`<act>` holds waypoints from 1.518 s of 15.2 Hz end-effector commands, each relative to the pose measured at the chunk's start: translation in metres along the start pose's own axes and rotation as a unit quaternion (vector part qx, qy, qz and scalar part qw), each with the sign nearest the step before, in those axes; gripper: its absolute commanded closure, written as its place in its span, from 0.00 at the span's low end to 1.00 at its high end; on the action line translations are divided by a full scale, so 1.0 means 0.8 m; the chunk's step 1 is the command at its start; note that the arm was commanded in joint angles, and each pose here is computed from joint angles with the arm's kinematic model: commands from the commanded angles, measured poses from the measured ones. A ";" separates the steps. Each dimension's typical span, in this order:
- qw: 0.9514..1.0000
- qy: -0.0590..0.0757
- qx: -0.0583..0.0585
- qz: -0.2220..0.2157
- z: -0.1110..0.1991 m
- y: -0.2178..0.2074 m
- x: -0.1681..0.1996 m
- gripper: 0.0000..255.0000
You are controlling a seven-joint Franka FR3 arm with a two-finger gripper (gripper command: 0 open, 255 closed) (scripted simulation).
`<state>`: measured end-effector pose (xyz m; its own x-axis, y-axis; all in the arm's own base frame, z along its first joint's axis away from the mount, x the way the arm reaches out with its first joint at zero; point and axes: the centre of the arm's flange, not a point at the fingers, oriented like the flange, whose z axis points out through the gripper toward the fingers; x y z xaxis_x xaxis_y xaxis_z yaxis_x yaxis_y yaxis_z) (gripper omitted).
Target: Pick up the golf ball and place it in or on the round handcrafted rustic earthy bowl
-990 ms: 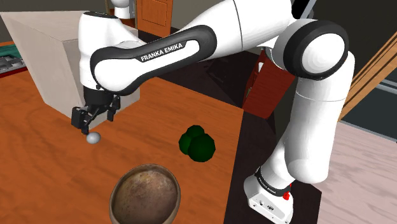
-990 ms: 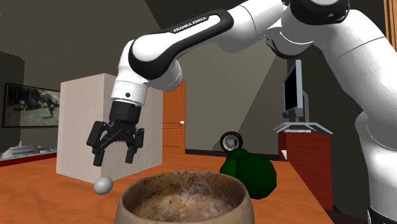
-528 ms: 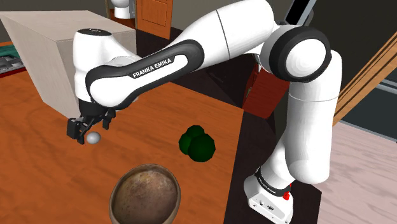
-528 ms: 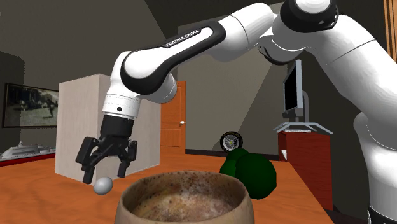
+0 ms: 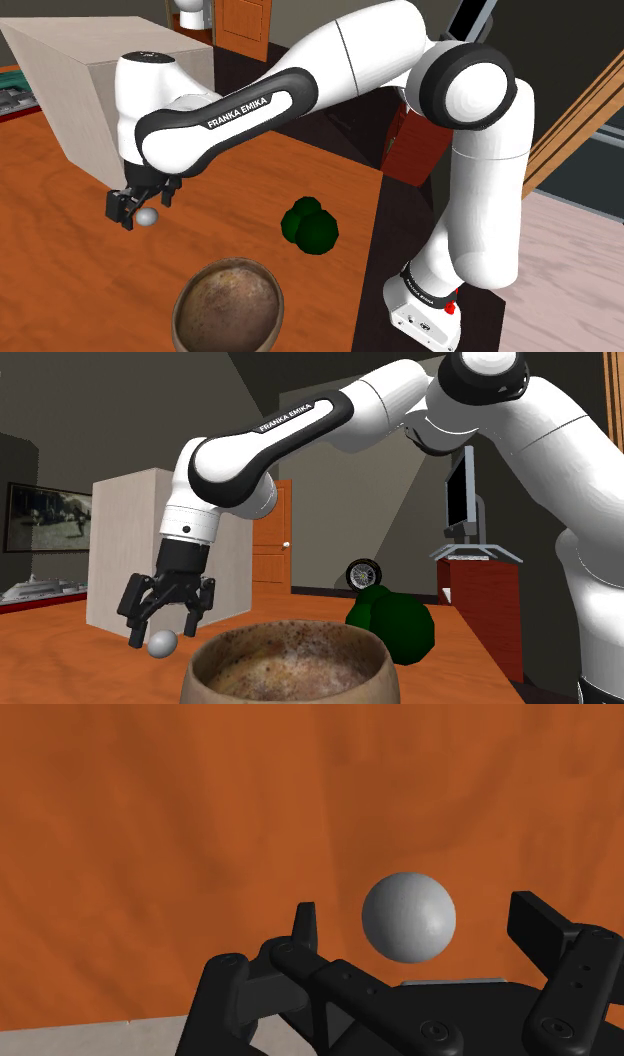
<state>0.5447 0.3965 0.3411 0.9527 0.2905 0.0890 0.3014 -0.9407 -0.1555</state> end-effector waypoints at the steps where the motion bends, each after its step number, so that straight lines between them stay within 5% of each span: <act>1: 1.000 0.000 0.000 0.000 0.000 0.000 0.000 1.00; 10: 1.000 0.000 0.000 0.000 0.000 0.000 0.000 1.00; 23: 1.000 0.000 0.000 0.000 -0.084 -0.013 0.008 1.00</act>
<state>0.5453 0.3972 0.4043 0.9527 0.2905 0.0894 0.3014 -0.9407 -0.1556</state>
